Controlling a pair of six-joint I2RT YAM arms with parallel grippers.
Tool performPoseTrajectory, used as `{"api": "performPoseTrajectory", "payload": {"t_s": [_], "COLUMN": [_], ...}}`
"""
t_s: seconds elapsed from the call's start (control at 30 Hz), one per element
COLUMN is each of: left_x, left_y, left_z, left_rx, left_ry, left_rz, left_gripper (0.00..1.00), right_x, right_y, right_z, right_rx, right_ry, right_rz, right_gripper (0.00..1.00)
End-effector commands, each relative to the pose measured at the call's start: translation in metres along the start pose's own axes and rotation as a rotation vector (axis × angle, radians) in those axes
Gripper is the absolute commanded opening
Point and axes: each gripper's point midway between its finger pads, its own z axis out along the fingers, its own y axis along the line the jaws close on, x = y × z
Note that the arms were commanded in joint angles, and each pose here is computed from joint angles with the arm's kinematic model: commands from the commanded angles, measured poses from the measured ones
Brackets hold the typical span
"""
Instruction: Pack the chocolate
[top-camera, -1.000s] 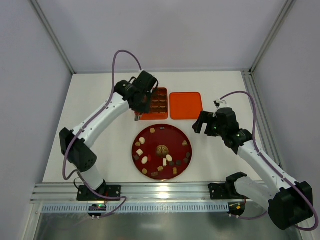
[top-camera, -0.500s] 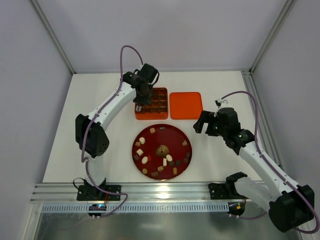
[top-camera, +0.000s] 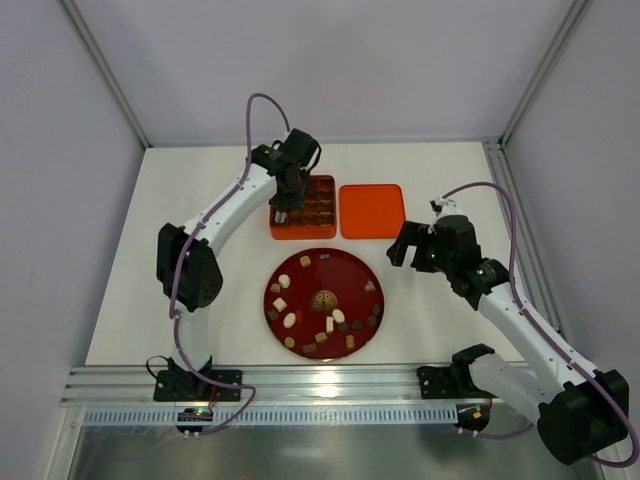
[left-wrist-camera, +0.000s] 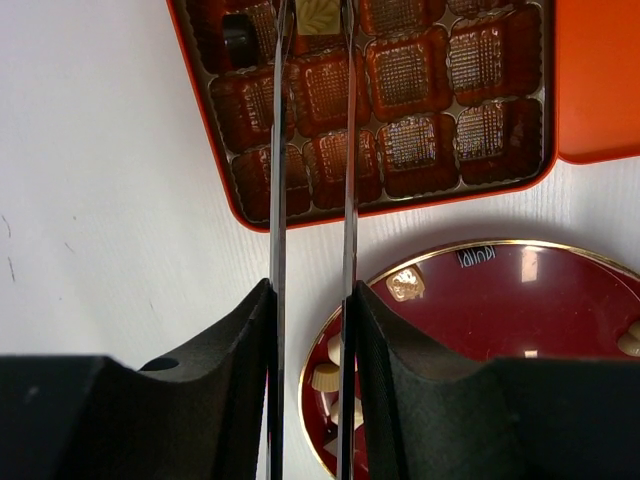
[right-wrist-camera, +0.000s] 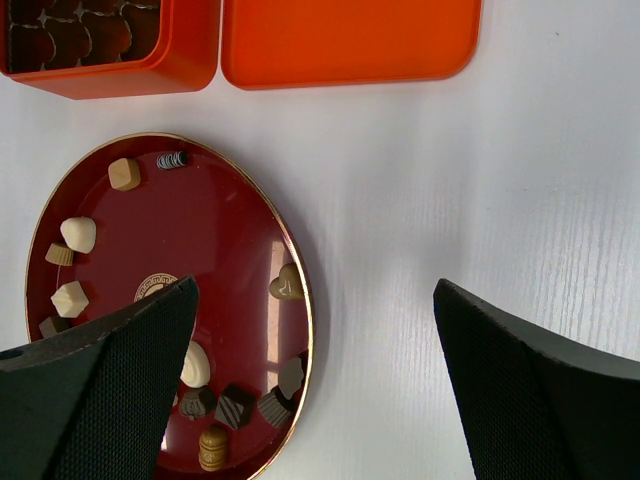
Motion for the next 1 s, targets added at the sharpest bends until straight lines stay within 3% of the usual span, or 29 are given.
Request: {"api": "performPoseTrajectory", "payload": {"t_s": [0.0,0.33,0.5,0.7,0.87,0.97], "left_x": [-0.018,-0.018,-0.034,-0.054,-0.056,-0.055], "left_y": [-0.001,0.003,0.013,0.060,0.118,0.141], "left_z": [-0.006,-0.013,-0.040,-0.066,-0.043,-0.017], "left_rx": [0.019,0.009,0.002,-0.023,-0.095,-0.148], "left_ry": [-0.061,-0.065,-0.145,-0.244,-0.263,-0.283], "left_rz": [-0.006,-0.004,-0.037,-0.207,-0.358,-0.358], "left_gripper": [0.36,0.40,0.41,0.42,0.44,0.45], "right_x": [-0.016,-0.015,-0.014,-0.015,-0.015,-0.016], "right_y": [0.004,0.005,0.005,0.008,0.011,0.012], "right_z": [-0.006,-0.005,-0.004,-0.003,-0.002,-0.004], "right_rx": [-0.009,-0.015,-0.016,-0.030,-0.039,-0.046], "right_ry": [-0.051,-0.048,-0.048,-0.044,-0.035,-0.035], "right_rz": [-0.010,-0.004,-0.005,-0.007,-0.015,-0.021], "right_gripper": [1.00,1.00,1.00,1.00,1.00,1.00]}}
